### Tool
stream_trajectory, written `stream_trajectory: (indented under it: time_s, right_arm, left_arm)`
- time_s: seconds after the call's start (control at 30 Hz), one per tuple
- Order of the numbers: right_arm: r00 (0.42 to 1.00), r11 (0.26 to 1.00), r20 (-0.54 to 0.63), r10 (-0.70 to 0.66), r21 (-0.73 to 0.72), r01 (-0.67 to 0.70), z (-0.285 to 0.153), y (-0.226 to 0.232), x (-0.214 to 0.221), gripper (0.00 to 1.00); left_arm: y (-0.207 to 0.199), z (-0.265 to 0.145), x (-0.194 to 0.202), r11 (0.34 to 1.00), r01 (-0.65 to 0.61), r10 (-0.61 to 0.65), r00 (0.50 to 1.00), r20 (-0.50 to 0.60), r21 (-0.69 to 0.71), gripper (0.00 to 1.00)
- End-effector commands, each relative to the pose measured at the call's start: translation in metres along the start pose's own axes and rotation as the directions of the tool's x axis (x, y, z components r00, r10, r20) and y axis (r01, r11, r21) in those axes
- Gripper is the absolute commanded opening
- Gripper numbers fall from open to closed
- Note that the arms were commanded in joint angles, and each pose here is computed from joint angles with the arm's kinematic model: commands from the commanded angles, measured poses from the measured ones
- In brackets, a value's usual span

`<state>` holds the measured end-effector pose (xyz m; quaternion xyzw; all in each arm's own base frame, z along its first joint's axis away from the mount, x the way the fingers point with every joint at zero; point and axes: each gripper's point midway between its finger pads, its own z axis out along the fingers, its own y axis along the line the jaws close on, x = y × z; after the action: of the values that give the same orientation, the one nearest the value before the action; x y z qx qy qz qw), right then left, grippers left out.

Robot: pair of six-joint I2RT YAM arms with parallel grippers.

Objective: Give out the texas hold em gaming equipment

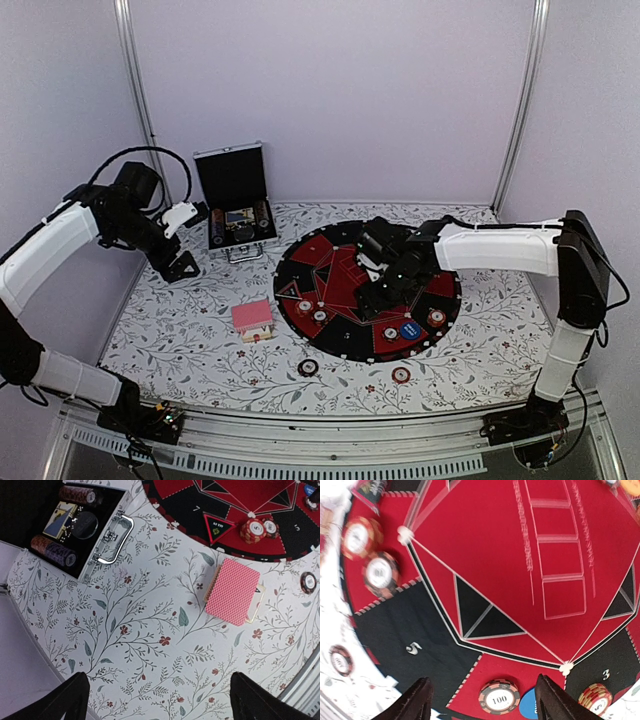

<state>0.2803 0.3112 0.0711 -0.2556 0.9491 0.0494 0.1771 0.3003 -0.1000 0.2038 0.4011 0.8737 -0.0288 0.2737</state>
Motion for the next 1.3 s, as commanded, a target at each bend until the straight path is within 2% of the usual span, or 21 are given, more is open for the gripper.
stream_trajectory:
  time_s: [0.0,0.17,0.27,0.43,0.63,0.9,1.27]
  right_arm:
    - [0.993,0.999,0.115,0.032,-0.044,-0.027,-0.044,0.005,-0.034,0.8]
    - [0.982,0.993,0.173,0.075,-0.1,-0.058,-0.064,0.012,-0.049,0.94]
    - [0.974,0.985,0.201,0.108,-0.154,-0.078,-0.075,0.02,-0.056,0.98]
    - [0.967,0.97,0.207,0.145,-0.224,-0.097,-0.084,0.03,-0.062,0.99]
    - [0.971,0.958,0.179,0.16,-0.265,-0.109,-0.083,0.037,-0.056,0.99]
    - [0.969,0.953,0.174,0.173,-0.278,-0.12,-0.083,0.037,-0.052,0.99]
    - [0.97,0.953,0.168,0.176,-0.277,-0.125,-0.083,0.035,-0.049,0.99]
  left_arm:
    - [-0.024,0.02,0.002,0.994,-0.049,0.05,0.999,-0.008,0.098,1.0]
    - [-0.056,0.053,0.01,0.972,-0.101,0.114,0.992,-0.051,0.211,1.0]
    - [-0.075,0.074,0.015,0.953,-0.146,0.172,0.982,-0.08,0.264,1.0]
    - [-0.091,0.105,0.018,0.933,-0.203,0.25,0.96,-0.13,0.296,1.0]
    - [-0.099,0.125,0.012,0.918,-0.234,0.289,0.947,-0.137,0.319,1.0]
    - [-0.1,0.134,0.014,0.898,-0.303,0.358,0.925,-0.128,0.318,1.0]
    - [-0.114,0.134,0.033,0.837,-0.39,0.459,0.883,-0.103,0.383,1.0]
